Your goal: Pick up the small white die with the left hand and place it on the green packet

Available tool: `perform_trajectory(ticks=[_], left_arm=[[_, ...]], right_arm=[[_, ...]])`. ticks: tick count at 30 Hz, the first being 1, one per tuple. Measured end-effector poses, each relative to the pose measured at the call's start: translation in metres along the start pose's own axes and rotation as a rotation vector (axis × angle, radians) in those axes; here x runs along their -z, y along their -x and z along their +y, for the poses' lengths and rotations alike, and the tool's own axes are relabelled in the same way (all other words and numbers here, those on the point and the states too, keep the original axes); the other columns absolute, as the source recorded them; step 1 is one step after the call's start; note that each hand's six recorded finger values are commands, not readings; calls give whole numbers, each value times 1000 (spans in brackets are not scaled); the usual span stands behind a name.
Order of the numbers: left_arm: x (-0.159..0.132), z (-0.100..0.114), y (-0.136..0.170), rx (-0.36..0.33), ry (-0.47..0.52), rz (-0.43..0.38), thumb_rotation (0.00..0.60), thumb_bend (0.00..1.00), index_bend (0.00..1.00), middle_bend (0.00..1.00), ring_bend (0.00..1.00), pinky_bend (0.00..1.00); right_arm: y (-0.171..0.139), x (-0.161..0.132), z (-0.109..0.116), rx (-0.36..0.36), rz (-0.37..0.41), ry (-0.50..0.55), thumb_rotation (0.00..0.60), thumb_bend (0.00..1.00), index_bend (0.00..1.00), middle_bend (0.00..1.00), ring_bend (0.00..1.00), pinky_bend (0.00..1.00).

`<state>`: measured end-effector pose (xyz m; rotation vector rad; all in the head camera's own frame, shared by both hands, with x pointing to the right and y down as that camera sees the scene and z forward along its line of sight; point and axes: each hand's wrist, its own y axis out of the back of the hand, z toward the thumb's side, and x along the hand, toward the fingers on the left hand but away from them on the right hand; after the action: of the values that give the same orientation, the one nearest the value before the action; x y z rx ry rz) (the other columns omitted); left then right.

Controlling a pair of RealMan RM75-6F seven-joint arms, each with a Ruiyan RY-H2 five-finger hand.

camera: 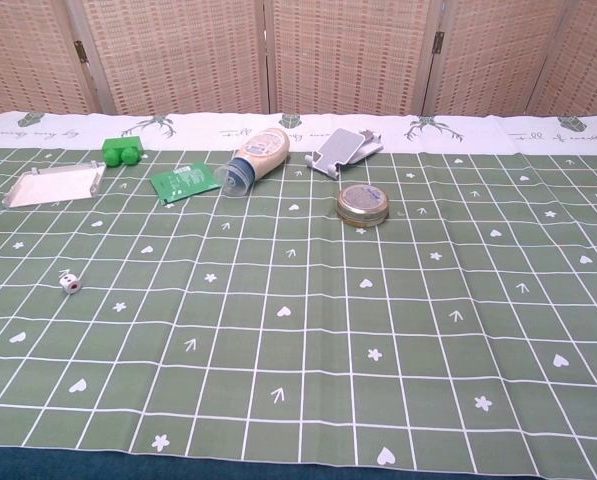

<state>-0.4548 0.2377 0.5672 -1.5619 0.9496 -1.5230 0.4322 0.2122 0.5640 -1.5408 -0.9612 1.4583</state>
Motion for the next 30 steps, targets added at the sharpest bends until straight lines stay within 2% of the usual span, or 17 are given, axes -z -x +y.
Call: perform_trajectory(ticks=[9,14,20,23,25,30], left_arm=[[-2,2,-1,-8,0,-10,600,261,216,233,149,190],[-7,3,-6,-23,39,-27,600,262,225,234,154,190],[-22,9,-24,-44,61,-99,600,262,241,239,191,190],[-35,12,-34,-52,66,-152,600,261,267,294,244,197],[-46,13,-42,-48,67,-194,600,262,282,337,281,225],[-75,11,-61,-22,56,-304,600,261,318,450,405,452]], right_arm=[[-1,1,2,14,2,4,600,226,202,259,213,246],[-1,1,6,35,5,10,600,237,201,264,213,246],[0,2,12,51,10,-11,600,244,202,267,213,246],[1,3,16,59,8,-17,600,245,202,267,213,246],[1,3,17,62,7,-20,600,245,202,267,213,246],[2,4,20,65,7,-23,600,245,202,268,213,246]])
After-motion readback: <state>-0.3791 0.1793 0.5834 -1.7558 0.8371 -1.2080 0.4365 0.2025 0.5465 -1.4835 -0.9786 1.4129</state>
